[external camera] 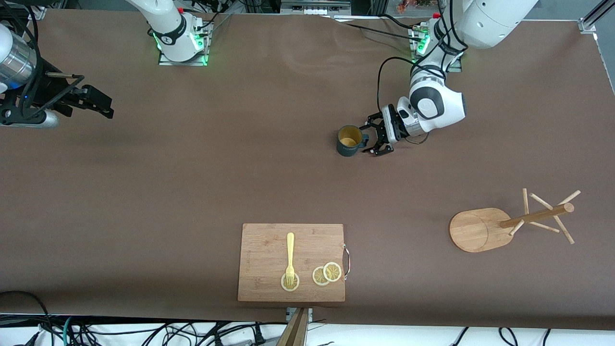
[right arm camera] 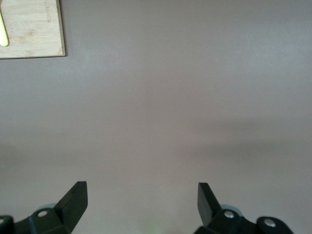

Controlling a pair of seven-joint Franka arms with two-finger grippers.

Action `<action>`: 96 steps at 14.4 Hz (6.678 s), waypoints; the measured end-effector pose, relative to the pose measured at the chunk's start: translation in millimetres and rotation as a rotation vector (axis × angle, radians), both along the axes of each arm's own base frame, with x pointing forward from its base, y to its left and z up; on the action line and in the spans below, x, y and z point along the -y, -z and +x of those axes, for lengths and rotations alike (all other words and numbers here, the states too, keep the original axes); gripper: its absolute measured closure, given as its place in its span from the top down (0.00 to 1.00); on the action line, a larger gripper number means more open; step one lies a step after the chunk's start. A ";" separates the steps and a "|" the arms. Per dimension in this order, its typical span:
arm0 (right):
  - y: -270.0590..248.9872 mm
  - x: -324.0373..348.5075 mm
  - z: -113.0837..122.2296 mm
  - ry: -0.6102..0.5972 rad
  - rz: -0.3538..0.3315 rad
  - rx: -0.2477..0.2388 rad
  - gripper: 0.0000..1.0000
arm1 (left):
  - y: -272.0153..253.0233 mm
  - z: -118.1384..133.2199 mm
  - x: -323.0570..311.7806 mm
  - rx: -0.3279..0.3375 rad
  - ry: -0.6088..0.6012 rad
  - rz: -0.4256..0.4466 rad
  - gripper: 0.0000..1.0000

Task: Pass cup and hang on rack

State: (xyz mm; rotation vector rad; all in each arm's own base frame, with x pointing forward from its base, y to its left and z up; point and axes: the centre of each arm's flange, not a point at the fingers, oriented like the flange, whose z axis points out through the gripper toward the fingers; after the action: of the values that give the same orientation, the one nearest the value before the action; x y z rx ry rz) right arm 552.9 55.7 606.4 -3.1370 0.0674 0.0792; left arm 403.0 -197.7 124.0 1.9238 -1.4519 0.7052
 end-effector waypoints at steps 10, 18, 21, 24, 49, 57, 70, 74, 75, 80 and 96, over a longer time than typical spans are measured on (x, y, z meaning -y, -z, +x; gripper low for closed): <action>14.1 19.1 10.2 0.037 -0.004 -0.015 1.00 | -3.6 8.4 -0.7 -0.020 -0.046 -0.010 0.22; 14.6 26.3 11.0 0.050 -0.004 -0.014 1.00 | -77.6 70.3 -36.1 -0.380 -0.495 -0.143 0.22; 14.8 29.5 11.3 0.055 -0.004 -0.015 1.00 | -116.4 90.2 -72.5 -0.543 -0.618 -0.201 0.22; 14.5 28.7 11.3 0.054 -0.004 -0.014 1.00 | -143.9 103.1 -127.7 -0.722 -0.661 -0.255 0.22; 13.5 25.1 11.3 0.049 0.004 -0.012 1.00 | -156.9 140.5 -384.0 -1.334 -0.710 -0.894 0.22; 11.6 23.6 11.5 0.046 0.004 -0.007 1.00 | -103.9 142.4 -415.8 -1.362 -0.636 -0.983 0.22; 11.5 21.5 11.4 0.043 0.004 -0.007 1.00 | -69.2 144.7 -435.3 -1.360 -0.582 -1.057 0.22; 11.5 21.5 11.4 0.043 0.004 -0.007 1.00 | -66.7 148.6 -437.4 -1.352 -0.579 -1.054 0.52; 11.4 21.5 11.4 0.043 0.005 -0.007 1.00 | -71.0 150.9 -438.4 -1.345 -0.568 -1.046 0.63; 11.4 21.4 11.5 0.043 0.005 -0.006 1.00 | -110.6 161.8 -443.2 -1.313 -0.485 -0.864 1.00; 11.1 21.4 11.6 0.043 0.005 -0.005 1.00 | -276.8 154.1 -464.2 -1.303 -0.477 -0.164 1.00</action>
State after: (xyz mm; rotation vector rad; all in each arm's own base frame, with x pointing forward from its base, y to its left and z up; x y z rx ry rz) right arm 564.5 34.3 595.2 -3.1289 0.1337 0.0874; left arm 557.1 266.5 400.8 1.9188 -0.1298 -0.2890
